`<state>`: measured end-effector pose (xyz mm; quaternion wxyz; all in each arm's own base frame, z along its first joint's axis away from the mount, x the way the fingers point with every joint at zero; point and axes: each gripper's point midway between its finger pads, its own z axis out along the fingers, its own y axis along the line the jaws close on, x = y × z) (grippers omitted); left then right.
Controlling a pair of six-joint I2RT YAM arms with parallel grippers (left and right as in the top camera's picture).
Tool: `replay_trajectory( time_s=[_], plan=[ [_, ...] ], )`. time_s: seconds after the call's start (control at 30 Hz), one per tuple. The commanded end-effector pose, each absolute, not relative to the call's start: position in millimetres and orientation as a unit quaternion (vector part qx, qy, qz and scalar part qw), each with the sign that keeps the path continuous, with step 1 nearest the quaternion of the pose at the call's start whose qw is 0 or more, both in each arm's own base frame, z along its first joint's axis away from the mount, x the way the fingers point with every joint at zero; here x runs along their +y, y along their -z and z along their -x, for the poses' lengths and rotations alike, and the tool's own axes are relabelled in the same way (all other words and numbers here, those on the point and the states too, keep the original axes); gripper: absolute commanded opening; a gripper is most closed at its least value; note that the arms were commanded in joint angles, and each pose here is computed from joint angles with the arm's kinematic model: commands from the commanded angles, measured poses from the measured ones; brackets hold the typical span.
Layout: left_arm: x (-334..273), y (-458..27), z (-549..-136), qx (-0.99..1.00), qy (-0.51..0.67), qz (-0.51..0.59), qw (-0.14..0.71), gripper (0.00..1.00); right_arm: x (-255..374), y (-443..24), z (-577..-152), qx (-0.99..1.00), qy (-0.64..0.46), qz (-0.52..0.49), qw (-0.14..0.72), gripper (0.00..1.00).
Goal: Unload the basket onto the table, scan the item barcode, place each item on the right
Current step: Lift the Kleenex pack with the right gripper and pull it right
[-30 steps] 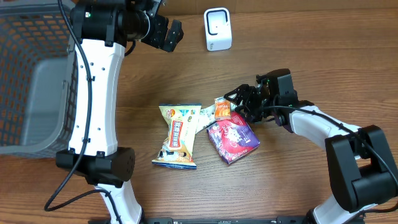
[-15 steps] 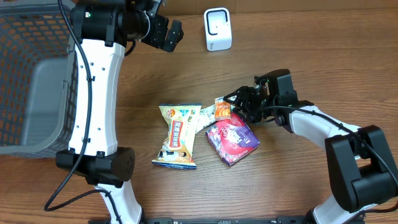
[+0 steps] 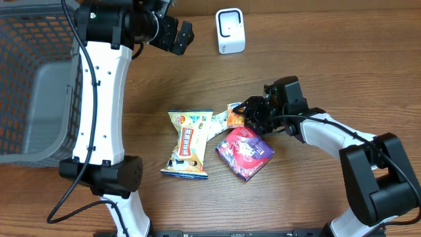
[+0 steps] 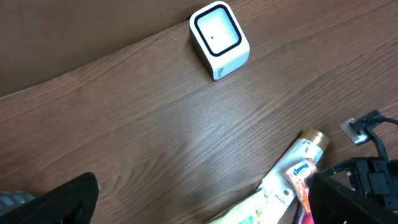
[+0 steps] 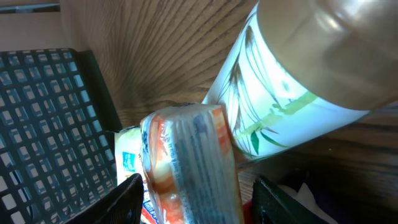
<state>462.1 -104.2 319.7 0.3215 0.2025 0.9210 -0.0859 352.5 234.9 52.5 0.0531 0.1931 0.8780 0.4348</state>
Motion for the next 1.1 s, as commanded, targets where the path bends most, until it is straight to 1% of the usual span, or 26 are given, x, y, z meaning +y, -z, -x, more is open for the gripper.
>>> replay_trajectory(
  time_s=[0.0, 0.07, 0.3, 0.53, 0.6, 0.73, 0.83, 0.93, 1.0, 1.07],
  plan=[
    [-100, -325, -462, 0.919, 0.078, -0.202, 0.329, 1.00, 232, -51, -359, 0.879, -0.428, -0.199, 0.062, 0.57],
    [-99, -325, -462, 0.920, 0.075, -0.201, 0.328, 1.00, 232, -52, -360, 0.879, -0.429, -0.199, 0.063, 0.53],
    [-97, -324, -462, 0.921, 0.070, -0.199, 0.327, 1.00, 232, -52, -360, 0.879, -0.429, -0.197, 0.063, 0.24],
    [-96, -323, -461, 0.922, 0.066, -0.198, 0.325, 1.00, 239, -57, -353, 0.873, -0.449, -0.184, 0.044, 0.04],
    [-92, -323, -462, 0.924, 0.055, -0.194, 0.325, 1.00, 245, -66, -350, 0.864, -0.474, -0.168, 0.031, 0.04],
    [-85, -320, -461, 0.929, 0.036, -0.188, 0.317, 1.00, 256, -112, -336, 0.805, -0.585, -0.100, -0.027, 0.04],
    [-83, -319, -460, 0.930, 0.033, -0.186, 0.315, 1.00, 243, -146, -322, 0.752, -0.654, -0.041, -0.074, 0.04],
    [-84, -319, -460, 0.930, 0.034, -0.187, 0.315, 1.00, 218, -171, -308, 0.702, -0.701, -0.008, -0.121, 0.04],
    [-84, -319, -460, 0.931, 0.036, -0.182, 0.315, 1.00, 208, -169, -313, 0.702, -0.701, -0.032, -0.121, 0.04],
    [-83, -318, -459, 0.934, 0.039, -0.174, 0.311, 1.00, 200, -170, -319, 0.702, -0.705, -0.026, -0.097, 0.04]
  ],
)
